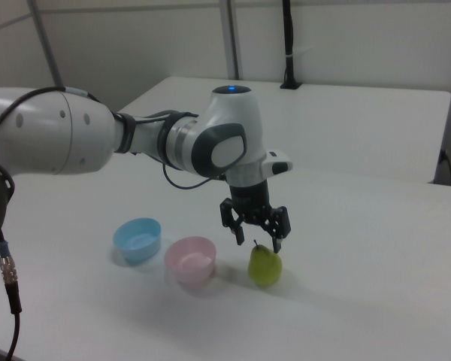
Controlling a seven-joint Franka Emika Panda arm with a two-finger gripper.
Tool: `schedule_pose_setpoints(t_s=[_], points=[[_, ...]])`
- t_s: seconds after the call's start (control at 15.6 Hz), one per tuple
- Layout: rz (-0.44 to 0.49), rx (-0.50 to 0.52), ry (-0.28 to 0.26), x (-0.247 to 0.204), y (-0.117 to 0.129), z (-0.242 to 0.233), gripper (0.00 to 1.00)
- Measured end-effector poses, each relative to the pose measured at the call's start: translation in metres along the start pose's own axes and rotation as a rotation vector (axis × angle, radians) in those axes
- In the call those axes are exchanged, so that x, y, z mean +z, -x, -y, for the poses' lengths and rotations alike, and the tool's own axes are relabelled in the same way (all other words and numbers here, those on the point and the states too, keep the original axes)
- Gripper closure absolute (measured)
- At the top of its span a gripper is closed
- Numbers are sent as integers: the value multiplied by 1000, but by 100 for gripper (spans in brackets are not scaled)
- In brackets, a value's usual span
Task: Place the pear in the bowl
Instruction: 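Close the gripper around the yellow-green pear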
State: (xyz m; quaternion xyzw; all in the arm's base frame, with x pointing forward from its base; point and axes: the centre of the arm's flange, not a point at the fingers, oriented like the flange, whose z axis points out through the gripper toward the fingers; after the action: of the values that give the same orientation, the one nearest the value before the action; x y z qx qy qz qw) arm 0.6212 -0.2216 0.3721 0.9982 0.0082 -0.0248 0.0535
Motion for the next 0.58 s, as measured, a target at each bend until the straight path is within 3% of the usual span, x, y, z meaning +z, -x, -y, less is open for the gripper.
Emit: schedule_pose_setpoints(t_s=[0.19,0.26,0.39,0.51,0.58], points=[[19,-13,18,15,-1,-2,8],[27,-17,25,22,-1,-5,19],[26,-16,27,29,-2,-7,21],[24,-15,28,30,-2,-9,37],[23,-15,28,29,-1,-9,38]])
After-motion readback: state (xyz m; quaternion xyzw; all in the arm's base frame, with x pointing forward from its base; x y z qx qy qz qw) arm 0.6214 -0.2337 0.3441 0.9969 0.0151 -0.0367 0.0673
